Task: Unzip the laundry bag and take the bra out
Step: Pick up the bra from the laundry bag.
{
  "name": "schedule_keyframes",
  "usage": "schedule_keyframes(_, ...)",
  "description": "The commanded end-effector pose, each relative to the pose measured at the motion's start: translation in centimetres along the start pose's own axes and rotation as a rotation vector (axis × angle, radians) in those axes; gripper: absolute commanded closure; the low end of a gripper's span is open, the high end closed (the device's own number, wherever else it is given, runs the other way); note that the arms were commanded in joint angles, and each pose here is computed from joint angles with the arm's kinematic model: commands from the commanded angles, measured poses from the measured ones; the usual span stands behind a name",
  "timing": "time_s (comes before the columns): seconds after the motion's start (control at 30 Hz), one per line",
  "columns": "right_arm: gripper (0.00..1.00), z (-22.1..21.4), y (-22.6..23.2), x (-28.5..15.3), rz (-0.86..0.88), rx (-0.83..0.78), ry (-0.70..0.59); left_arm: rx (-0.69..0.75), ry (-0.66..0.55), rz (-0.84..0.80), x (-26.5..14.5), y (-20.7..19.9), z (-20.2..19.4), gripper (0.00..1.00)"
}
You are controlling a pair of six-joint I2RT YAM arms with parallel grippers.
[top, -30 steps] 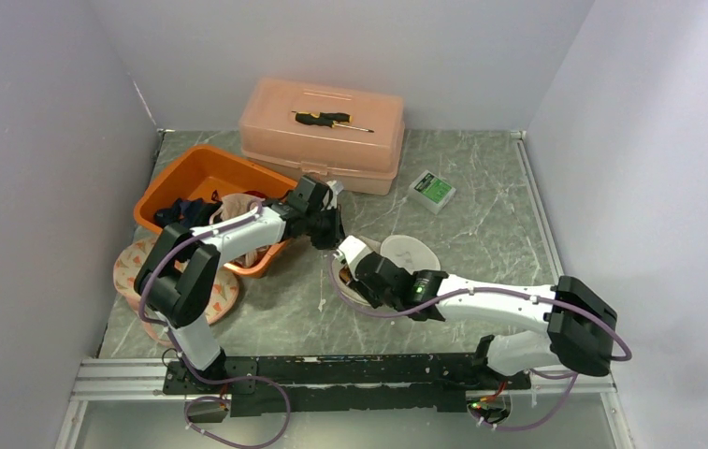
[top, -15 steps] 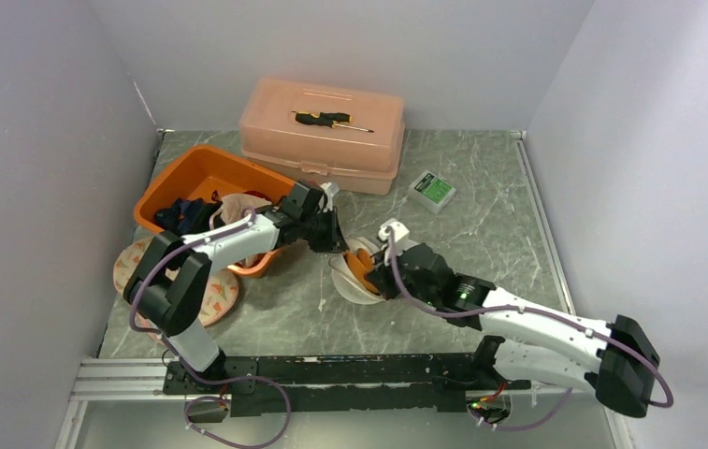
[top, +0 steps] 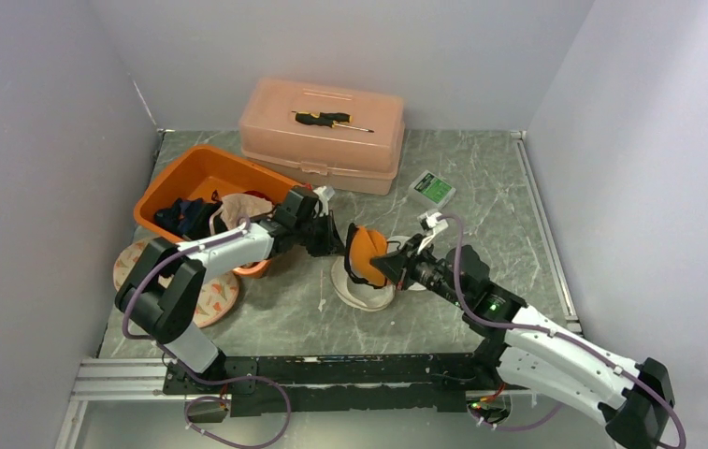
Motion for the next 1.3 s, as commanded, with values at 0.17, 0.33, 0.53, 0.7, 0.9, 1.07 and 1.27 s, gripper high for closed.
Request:
schedule_keyframes(0.17,1.0,5.0,4.0,-2.2,0.116,-0.034,-0.138,0.012,-0.107,-0.019,-3.0,-2.0,2.1,0.89)
schedule_keyframes(0.33,1.0,6.0,4.2,-4.0,0.097,-0.09,-0.152,0.029,-0.149,0.007,-5.3,-2.8,2.9,0.66)
schedule_keyframes(0.53,1.0,6.9,4.7,-5.2,0.088,-0.211,-0.128,0.014,-0.161,0.043,-7.9,-3.6,3.3,0.32)
schedule_keyframes(0.7,1.0,6.7,4.3,-5.2,0.096,-0.316,-0.114,-0.068,-0.168,0.161,-10.6,-3.6,4.1,0.18)
schedule_keyframes(0.9,1.0,6.4,2.7,-3.8,0.008,-0.435,-0.1,-0.27,-0.095,0.038,-13.9,-5.5,5.9,0.06)
schedule_keyframes(1.07,1.0,5.6,3.1,-2.5,-0.112,-0.596,-0.059,-0.349,-0.068,-0.11,-15.3,-8.1,7.3,0.06)
schedule_keyframes(1.27,1.0,5.8,4.4,-1.9,-0.213,-0.77,-0.073,-0.328,-0.033,-0.118,-16.4,-9.7,8.5,0.06)
Point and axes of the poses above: each gripper's point midway between its finger pads, its own x axis out along the fingers, its own y axis along the line the jaws close on, z = x × y, the point moved 5 cm from there along -x, back along the fingers, and after that the axes turned 9 degrees about x, right-handed, at the moved point
